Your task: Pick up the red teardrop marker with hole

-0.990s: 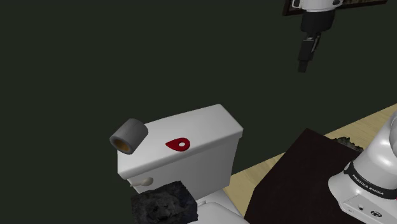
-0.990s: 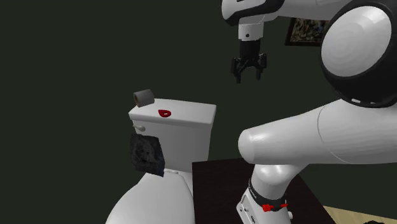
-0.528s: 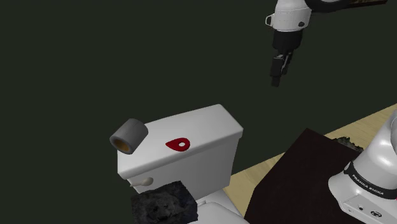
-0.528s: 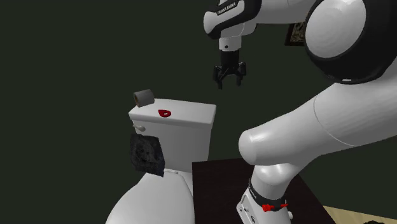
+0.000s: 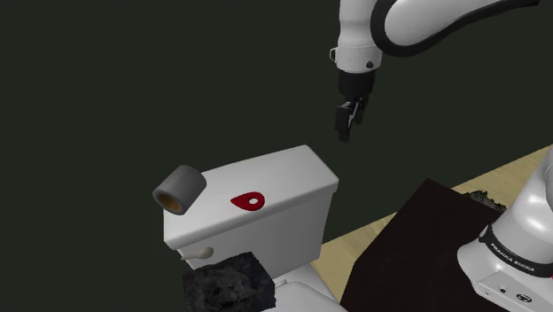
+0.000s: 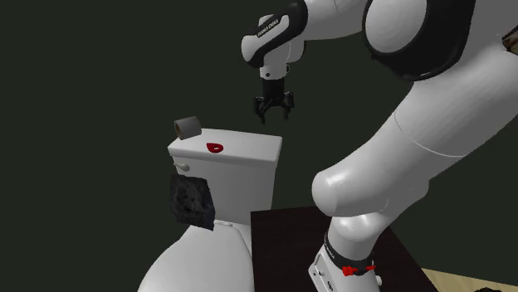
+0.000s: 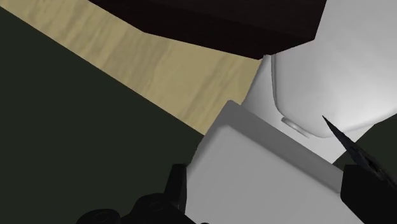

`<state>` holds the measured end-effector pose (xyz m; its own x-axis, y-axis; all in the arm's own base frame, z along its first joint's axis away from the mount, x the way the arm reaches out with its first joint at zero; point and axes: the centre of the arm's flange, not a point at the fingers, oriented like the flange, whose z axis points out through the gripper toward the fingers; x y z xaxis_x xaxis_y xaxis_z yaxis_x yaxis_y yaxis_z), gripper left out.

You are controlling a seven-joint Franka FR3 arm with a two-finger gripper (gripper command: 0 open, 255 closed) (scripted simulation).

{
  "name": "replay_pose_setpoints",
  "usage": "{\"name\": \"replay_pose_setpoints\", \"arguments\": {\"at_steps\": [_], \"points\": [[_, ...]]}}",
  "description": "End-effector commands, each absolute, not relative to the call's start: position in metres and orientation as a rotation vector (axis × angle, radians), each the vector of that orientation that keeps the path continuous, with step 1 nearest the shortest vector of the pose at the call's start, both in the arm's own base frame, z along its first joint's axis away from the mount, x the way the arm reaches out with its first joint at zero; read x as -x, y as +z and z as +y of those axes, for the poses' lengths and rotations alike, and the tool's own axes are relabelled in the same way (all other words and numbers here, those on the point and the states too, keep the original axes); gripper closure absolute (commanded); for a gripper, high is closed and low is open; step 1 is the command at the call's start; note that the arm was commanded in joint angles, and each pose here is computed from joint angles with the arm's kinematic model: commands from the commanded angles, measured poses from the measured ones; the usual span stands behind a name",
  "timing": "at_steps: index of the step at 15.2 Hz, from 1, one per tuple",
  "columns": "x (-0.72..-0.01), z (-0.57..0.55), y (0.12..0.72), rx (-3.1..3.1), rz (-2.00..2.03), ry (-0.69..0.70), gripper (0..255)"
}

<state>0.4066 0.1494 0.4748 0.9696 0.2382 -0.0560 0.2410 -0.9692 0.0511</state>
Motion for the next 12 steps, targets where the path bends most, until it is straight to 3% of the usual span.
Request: {"name": "replay_pose_setpoints", "arguments": {"at_steps": [1, 12], "points": [[-0.420, 0.169, 0.460, -3.064, 0.386, -0.070, 0], [-0.482, 0.279, 0.396, -3.076, 0.459, -0.034, 0]]}}
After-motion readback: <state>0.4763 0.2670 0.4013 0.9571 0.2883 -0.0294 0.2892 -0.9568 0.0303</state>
